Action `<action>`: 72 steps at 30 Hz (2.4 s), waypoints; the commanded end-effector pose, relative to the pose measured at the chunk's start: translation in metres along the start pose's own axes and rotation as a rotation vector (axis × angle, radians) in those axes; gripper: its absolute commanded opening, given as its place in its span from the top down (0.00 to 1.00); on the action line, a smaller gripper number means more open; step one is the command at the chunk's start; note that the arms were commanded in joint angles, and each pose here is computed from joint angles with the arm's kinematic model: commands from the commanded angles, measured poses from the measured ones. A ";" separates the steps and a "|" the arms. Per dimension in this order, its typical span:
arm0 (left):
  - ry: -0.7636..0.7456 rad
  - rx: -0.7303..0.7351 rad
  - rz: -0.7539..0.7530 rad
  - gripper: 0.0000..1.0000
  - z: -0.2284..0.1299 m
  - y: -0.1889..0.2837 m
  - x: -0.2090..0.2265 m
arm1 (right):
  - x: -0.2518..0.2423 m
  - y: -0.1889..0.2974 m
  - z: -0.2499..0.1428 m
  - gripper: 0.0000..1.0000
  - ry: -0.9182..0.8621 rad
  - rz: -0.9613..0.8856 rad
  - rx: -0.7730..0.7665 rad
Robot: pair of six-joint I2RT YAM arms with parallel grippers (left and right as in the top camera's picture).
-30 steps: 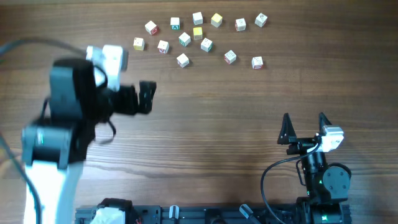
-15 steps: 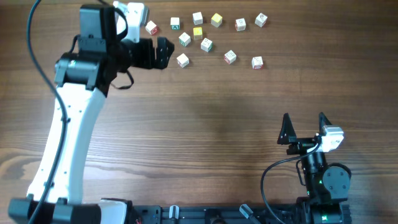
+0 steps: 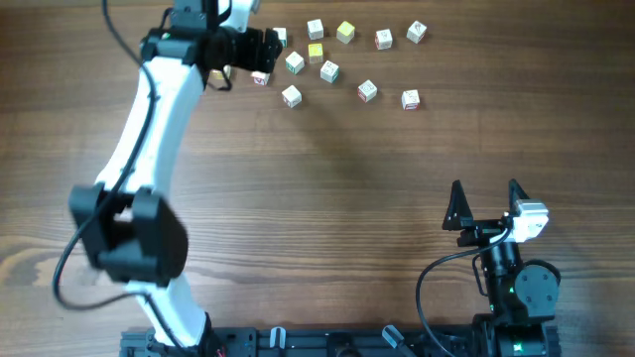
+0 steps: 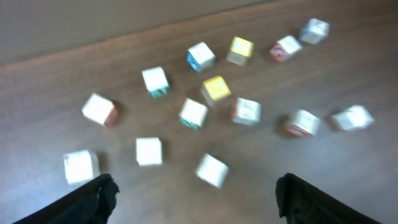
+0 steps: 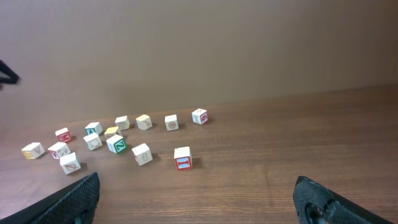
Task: Form a horizontal line
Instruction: 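Reach the left gripper forward to the block with letter J, then close the left gripper on the J block and lift it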
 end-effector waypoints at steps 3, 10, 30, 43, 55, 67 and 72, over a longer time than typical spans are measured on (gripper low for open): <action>-0.174 -0.002 0.095 0.00 -0.001 -0.061 0.000 | 0.001 0.000 0.001 0.00 0.018 0.009 -0.006; -0.186 -0.051 0.091 0.00 -0.007 -0.110 0.008 | 0.001 0.000 0.001 0.00 0.018 0.009 -0.006; -0.183 0.010 -0.016 0.14 -0.058 -0.192 0.008 | 0.001 0.000 0.001 0.00 0.019 0.009 -0.006; -0.189 0.001 -0.026 0.57 -0.057 -0.193 0.004 | 0.001 0.000 0.001 0.00 0.018 0.009 -0.006; -0.189 0.000 -0.007 0.75 -0.052 -0.186 0.004 | 0.001 0.000 0.001 0.00 0.018 0.009 -0.006; -0.213 -0.127 0.029 0.78 0.021 -0.055 -0.022 | 0.001 0.000 0.001 0.00 0.018 0.009 -0.006; -0.222 -0.203 0.091 0.76 0.045 0.038 -0.036 | 0.001 0.000 0.001 0.00 0.018 0.009 -0.006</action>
Point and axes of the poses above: each gripper's point midway between its finger pads, its own y axis back along the fingers, its own x axis along the line the jaws close on, z = x × y, the point moved 7 cm from there along y, back along the fingers, and after that the axes turned 5 degrees about y, right-handed, at the moved point
